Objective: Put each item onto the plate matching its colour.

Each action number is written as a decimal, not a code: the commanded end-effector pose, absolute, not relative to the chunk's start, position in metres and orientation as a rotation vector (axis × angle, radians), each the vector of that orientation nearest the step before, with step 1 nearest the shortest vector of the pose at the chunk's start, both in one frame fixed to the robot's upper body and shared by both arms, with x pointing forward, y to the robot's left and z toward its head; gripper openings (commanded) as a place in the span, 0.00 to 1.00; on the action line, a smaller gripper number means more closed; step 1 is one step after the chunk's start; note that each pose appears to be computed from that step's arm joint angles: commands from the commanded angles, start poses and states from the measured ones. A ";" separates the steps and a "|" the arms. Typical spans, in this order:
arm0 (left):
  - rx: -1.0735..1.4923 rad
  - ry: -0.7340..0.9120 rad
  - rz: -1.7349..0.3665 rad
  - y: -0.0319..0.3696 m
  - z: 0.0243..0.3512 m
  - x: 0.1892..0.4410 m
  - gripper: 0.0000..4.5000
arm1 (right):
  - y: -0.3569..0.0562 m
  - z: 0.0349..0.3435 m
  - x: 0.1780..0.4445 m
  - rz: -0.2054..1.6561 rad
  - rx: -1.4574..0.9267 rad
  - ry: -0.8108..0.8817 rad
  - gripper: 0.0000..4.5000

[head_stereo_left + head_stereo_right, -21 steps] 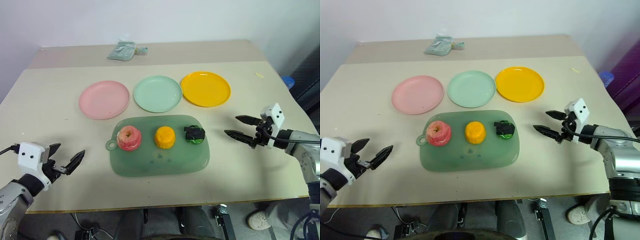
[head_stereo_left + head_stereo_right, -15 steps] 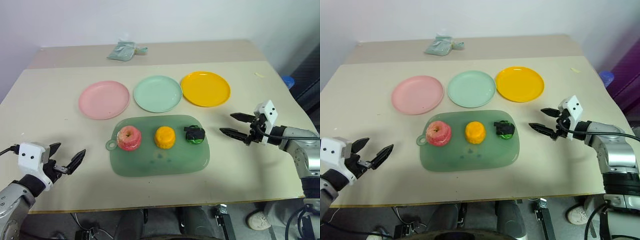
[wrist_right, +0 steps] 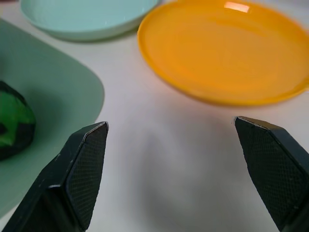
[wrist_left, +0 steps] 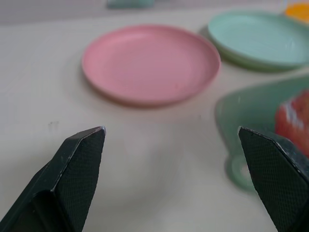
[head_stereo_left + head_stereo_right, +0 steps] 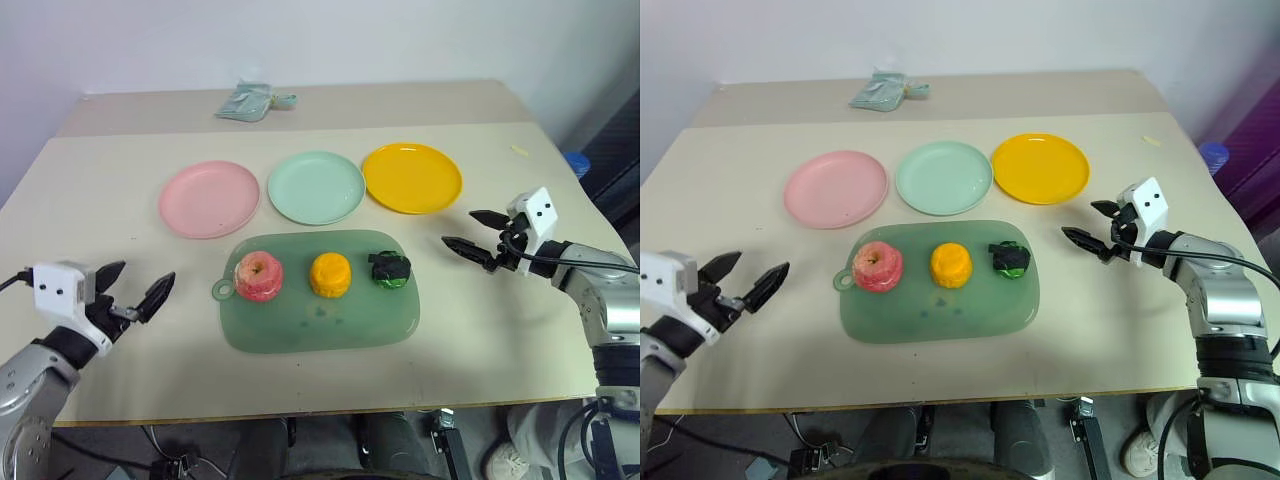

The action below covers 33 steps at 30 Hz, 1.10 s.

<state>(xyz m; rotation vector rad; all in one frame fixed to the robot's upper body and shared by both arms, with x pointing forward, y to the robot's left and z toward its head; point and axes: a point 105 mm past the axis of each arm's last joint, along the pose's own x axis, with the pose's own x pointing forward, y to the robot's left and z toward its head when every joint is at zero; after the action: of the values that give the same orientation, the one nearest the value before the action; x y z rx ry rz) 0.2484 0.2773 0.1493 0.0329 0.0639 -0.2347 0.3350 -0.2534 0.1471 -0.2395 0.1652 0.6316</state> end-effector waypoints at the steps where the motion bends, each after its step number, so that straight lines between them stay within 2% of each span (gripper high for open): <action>1: 0.007 0.032 -0.336 0.265 0.163 0.261 1.00 | -0.252 0.172 0.323 0.618 -0.265 0.079 0.95; 4: -0.011 -0.003 -0.419 0.252 0.175 0.273 1.00 | -0.248 0.173 0.313 0.618 -0.256 0.070 0.95; 7: -0.037 0.001 -0.619 0.217 0.185 0.274 1.00 | -0.237 0.172 0.301 0.672 -0.242 0.075 0.95; 11: 0.065 0.106 -0.847 0.181 0.174 0.266 1.00 | -0.221 0.173 0.286 0.759 -0.219 0.077 0.95; 15: 0.245 0.201 -0.938 0.170 0.152 0.268 1.00 | -0.199 0.170 0.265 0.868 -0.220 0.096 0.95; 21: 0.373 0.249 -0.940 0.169 0.127 0.281 1.00 | -0.187 0.163 0.255 0.885 -0.223 0.104 0.95; 23: 0.356 0.227 -0.929 0.169 0.128 0.286 0.88 | -0.185 0.162 0.254 0.885 -0.222 0.103 1.00; 26: 0.323 0.173 -0.892 0.174 0.137 0.293 0.68 | -0.182 0.163 0.253 0.885 -0.223 0.101 1.00; 31: 0.147 0.018 -0.681 0.204 0.169 0.324 0.68 | -0.175 0.166 0.256 0.898 -0.227 0.088 1.00; 33: 0.168 -0.012 -0.577 0.218 0.176 0.339 0.68 | -0.172 0.167 0.258 0.906 -0.227 0.082 1.00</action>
<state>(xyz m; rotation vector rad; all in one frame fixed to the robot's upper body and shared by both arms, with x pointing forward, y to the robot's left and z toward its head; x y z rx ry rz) 0.3318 0.2021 0.1571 0.1424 0.0648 -0.6648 0.2598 -0.1793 0.1564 -0.2147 0.1326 0.8834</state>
